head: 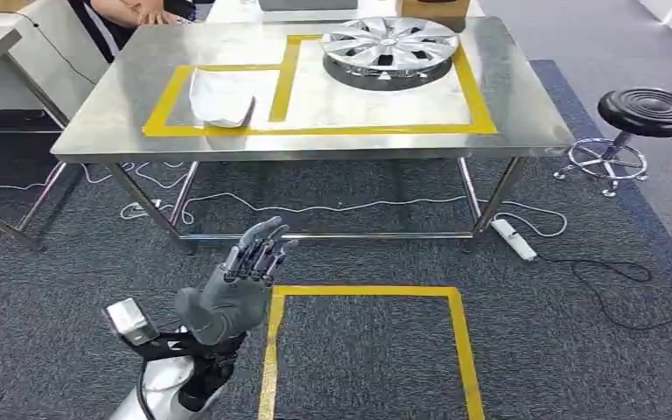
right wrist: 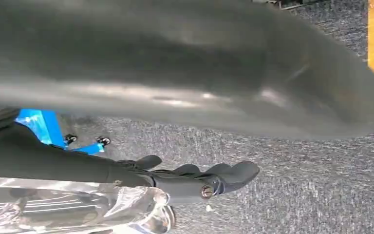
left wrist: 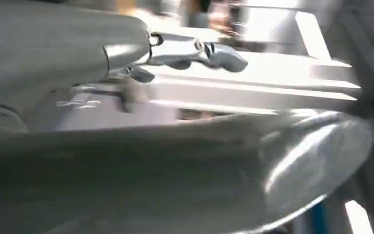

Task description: Take the parts from the cabinet and place them on the table.

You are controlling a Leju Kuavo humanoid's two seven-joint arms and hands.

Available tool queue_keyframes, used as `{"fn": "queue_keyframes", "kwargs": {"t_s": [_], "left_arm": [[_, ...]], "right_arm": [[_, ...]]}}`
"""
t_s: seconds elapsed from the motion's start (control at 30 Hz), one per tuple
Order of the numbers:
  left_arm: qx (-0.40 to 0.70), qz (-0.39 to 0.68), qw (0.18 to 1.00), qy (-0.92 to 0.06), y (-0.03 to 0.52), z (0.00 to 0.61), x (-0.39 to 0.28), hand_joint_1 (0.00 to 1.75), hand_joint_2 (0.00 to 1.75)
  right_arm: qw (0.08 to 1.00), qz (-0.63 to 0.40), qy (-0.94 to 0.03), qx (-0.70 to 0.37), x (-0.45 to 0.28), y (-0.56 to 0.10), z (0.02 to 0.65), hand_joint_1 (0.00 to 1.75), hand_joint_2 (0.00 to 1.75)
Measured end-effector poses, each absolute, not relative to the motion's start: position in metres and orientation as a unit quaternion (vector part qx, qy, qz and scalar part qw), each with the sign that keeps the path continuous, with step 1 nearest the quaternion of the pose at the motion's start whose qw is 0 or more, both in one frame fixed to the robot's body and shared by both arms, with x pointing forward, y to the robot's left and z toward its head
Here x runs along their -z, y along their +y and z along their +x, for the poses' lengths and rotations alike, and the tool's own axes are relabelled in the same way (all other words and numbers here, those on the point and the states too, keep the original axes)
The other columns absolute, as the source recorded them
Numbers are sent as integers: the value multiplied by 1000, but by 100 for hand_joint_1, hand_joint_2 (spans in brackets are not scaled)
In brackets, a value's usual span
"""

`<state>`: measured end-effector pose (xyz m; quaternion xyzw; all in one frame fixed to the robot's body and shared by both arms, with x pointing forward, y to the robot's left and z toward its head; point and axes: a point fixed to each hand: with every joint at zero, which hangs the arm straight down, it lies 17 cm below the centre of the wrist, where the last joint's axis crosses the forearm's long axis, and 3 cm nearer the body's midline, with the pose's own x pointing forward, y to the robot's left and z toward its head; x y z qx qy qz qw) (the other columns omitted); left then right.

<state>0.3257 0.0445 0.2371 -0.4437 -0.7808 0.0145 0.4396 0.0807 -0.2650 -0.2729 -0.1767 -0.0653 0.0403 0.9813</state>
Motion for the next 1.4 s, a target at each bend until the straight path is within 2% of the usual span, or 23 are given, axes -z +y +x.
{"fn": "queue_keyframes", "kwargs": {"t_s": [0.13,0.3,0.47,0.6,0.77,0.93,1.07,1.23,1.4], "left_arm": [[-13,-336,532,-777,64,361,-158,0,0],[-103,-171,661,-724,148,401,-30,0,0],[-115,5,800,-588,213,351,106,0,0],[-138,41,865,-481,232,301,166,0,0],[-143,85,925,-342,252,226,223,0,0],[-72,134,979,-136,261,127,266,0,0],[-43,135,986,-86,261,104,272,0,0],[-8,82,995,47,238,54,276,0,0],[5,81,995,55,240,49,277,0,0]], "right_arm": [[980,-183,-72,-42,272,-267,84,0,0],[977,-180,-103,-51,270,-263,94,0,0],[977,-172,-113,-53,271,-259,94,0,0],[979,-165,-112,-41,271,-256,95,0,0],[978,-158,-129,-47,270,-252,99,0,0],[982,-137,-122,-56,272,-244,97,0,0],[985,-123,-112,-48,273,-239,96,0,0],[990,-91,-106,-28,273,-228,96,0,0],[990,-89,-107,-26,273,-227,98,0,0]]}}
